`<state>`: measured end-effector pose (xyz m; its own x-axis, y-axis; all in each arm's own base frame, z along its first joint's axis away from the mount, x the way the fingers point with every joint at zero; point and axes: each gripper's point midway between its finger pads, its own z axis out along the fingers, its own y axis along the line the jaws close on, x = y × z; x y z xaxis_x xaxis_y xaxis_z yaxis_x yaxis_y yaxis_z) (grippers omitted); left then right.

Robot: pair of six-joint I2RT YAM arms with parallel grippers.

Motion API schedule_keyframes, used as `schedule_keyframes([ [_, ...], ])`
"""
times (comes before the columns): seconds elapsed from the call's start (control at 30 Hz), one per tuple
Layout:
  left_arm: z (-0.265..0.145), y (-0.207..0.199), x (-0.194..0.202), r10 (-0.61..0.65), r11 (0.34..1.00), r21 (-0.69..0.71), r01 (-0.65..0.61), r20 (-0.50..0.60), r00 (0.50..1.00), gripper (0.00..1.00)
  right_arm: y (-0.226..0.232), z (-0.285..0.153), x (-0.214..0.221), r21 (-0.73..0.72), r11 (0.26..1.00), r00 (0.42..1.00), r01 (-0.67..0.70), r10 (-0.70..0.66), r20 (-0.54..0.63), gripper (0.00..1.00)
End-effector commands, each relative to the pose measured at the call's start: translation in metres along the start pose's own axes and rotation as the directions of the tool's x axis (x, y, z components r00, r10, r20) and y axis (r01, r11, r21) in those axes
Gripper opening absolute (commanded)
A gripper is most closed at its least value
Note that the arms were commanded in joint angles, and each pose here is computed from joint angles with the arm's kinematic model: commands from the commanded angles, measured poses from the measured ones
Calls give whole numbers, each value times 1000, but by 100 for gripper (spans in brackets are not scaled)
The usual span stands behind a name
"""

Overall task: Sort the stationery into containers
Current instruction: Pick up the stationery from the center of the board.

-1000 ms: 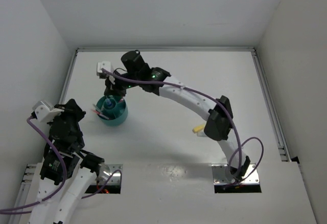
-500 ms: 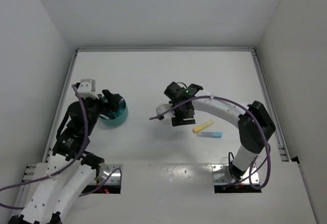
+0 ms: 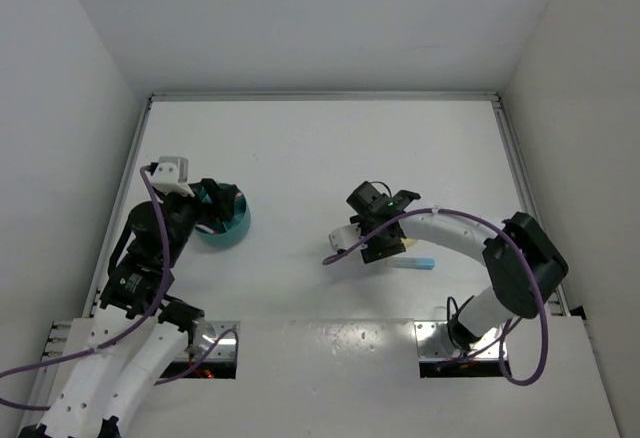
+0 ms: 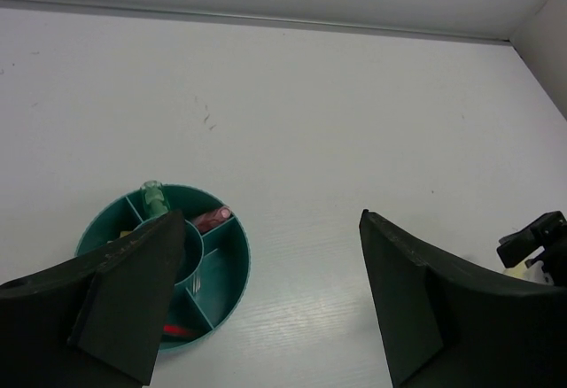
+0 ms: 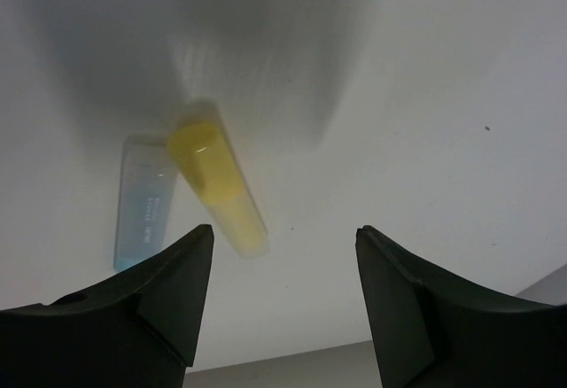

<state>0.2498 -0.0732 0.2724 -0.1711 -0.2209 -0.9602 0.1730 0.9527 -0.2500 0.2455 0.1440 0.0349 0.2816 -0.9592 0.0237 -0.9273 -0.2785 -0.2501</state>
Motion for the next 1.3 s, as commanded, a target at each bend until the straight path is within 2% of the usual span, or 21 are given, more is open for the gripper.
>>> schedule_keyframes([
  [0.0,1,-3,-12,3,1000,16,-4,40,999,85,-19,11,5,43,998,999,36,-36,2,65],
  [0.17,1,-3,-12,3,1000,16,-4,40,999,85,-7,12,7,-57,995,996,84,-81,48,63],
  [0.47,1,-3,-12,3,1000,16,-4,40,999,85,8,11,17,-158,984,994,84,-72,79,62],
  [0.83,1,-2,-13,3,1000,7,-3,42,999,85,4,27,13,-130,988,993,82,-70,96,60],
  [1.27,1,-2,-13,3,1000,7,-3,42,999,86,18,42,12,-168,983,992,76,-57,115,59],
])
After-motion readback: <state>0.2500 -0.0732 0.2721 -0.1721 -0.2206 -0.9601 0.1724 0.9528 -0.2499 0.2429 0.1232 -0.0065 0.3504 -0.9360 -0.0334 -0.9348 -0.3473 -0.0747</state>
